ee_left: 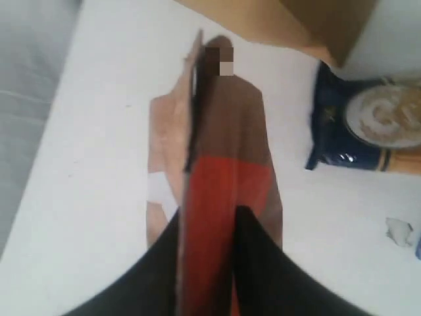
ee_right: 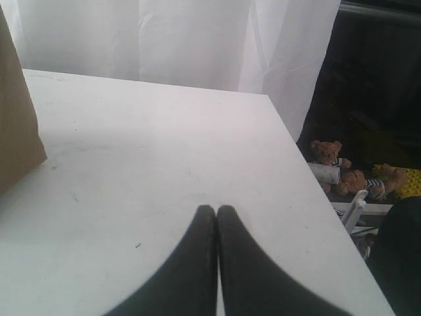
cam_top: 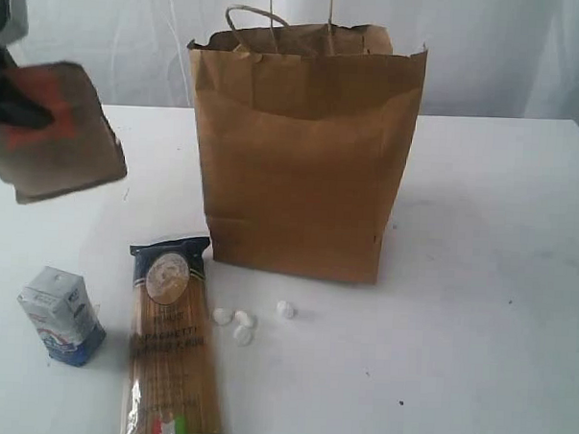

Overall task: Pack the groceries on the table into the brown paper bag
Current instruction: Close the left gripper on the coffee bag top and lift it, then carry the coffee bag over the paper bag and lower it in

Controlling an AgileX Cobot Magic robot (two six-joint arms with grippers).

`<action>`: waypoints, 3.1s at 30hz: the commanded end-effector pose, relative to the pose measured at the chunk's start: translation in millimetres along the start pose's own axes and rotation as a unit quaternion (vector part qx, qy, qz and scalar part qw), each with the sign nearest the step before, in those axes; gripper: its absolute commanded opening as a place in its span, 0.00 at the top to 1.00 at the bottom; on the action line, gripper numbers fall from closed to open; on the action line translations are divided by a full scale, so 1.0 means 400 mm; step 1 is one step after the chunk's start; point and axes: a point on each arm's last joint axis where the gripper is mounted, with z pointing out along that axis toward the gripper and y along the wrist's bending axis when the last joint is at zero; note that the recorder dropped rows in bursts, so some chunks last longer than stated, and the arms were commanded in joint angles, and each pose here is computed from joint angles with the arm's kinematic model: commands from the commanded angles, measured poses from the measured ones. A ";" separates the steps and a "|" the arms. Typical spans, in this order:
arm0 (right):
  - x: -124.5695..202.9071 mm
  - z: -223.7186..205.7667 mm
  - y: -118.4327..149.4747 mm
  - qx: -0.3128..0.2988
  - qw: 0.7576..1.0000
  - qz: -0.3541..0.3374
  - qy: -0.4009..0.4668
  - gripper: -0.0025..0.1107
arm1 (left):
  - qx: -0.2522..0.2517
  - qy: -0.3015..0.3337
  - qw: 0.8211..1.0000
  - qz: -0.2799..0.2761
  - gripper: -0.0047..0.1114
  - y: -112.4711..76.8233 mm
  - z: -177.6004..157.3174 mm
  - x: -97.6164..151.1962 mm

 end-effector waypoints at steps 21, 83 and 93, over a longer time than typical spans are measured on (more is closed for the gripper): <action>0.001 0.002 0.002 -0.002 1.000 0.029 -0.002 0.98 | -0.062 -0.495 0.786 -0.365 0.96 0.197 -0.194 -0.241; 0.003 0.002 0.001 0.000 0.999 0.032 0.002 0.98 | 0.241 -0.413 0.863 -0.164 0.34 0.045 0.303 -0.350; 0.003 0.002 0.001 0.000 0.999 0.032 0.002 0.98 | 0.269 -0.419 0.853 -0.157 0.33 0.035 0.295 -0.352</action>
